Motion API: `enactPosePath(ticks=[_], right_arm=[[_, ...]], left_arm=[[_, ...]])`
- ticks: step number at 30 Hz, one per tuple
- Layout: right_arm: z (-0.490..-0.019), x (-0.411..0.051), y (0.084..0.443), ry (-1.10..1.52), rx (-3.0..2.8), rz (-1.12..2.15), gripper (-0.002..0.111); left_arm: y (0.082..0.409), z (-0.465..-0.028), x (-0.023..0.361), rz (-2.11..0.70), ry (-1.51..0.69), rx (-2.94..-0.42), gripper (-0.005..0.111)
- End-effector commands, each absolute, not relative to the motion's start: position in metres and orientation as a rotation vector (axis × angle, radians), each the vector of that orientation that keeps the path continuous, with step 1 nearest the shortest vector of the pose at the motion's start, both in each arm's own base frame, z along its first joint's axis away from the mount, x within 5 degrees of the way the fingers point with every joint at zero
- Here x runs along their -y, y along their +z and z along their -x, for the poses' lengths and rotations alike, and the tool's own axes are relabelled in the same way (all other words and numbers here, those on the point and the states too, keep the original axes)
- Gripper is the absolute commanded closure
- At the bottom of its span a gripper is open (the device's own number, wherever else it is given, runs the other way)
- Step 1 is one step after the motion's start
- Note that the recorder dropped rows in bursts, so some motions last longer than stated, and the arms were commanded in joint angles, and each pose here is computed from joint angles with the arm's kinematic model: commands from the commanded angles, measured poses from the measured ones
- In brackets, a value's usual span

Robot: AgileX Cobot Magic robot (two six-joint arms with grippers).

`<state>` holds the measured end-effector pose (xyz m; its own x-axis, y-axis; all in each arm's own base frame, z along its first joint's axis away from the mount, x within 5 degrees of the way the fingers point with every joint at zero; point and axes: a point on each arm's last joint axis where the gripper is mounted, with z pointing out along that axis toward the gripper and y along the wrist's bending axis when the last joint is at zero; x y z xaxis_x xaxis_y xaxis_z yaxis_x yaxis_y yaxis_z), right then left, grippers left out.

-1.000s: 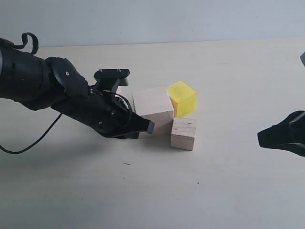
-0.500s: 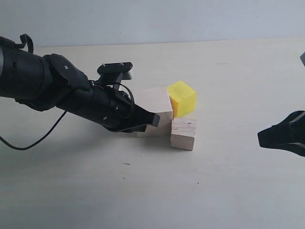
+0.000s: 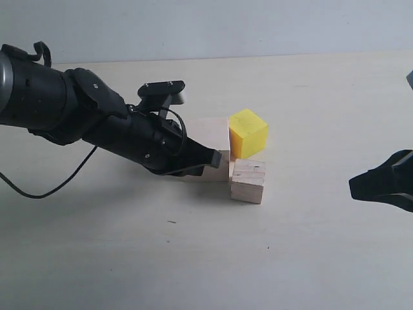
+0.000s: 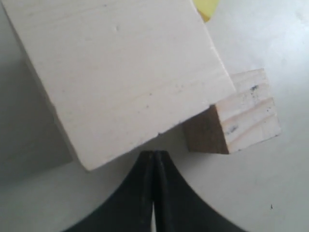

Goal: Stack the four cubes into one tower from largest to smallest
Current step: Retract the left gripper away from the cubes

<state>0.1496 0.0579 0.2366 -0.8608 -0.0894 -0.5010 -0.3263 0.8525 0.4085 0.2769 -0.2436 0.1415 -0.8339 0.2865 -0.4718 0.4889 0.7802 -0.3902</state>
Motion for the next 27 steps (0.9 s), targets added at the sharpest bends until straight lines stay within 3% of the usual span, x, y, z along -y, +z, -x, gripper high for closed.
enactPosePath(ticks=[1, 5, 10, 14, 21, 27], right_arm=[[-0.150, -0.059, 0.238, 0.685, -2.553, 0.313, 0.108], [-0.150, -0.059, 0.238, 0.684, -2.552, 0.312, 0.108], [-0.157, -0.058, 0.244, 0.668, -2.494, 0.267, 0.108], [-0.175, -0.059, 0.269, 0.639, -2.406, 0.291, 0.108], [-0.229, -0.064, 0.313, 0.578, -2.285, 0.384, 0.108], [-0.280, -0.078, 0.303, 0.517, -2.362, 0.492, 0.108]], left_arm=[[0.157, -0.272, 0.246, -0.608, -0.790, -2.570, 0.107], [0.221, -0.266, 0.236, -0.633, -0.798, -2.368, 0.107], [0.278, -0.250, 0.216, -0.647, -0.756, -2.212, 0.107], [0.312, -0.238, 0.199, -0.630, -0.696, -2.108, 0.107], [0.329, -0.229, 0.169, -0.585, -0.636, -2.152, 0.107], [0.330, -0.206, 0.155, -0.542, -0.664, -2.152, 0.107]])
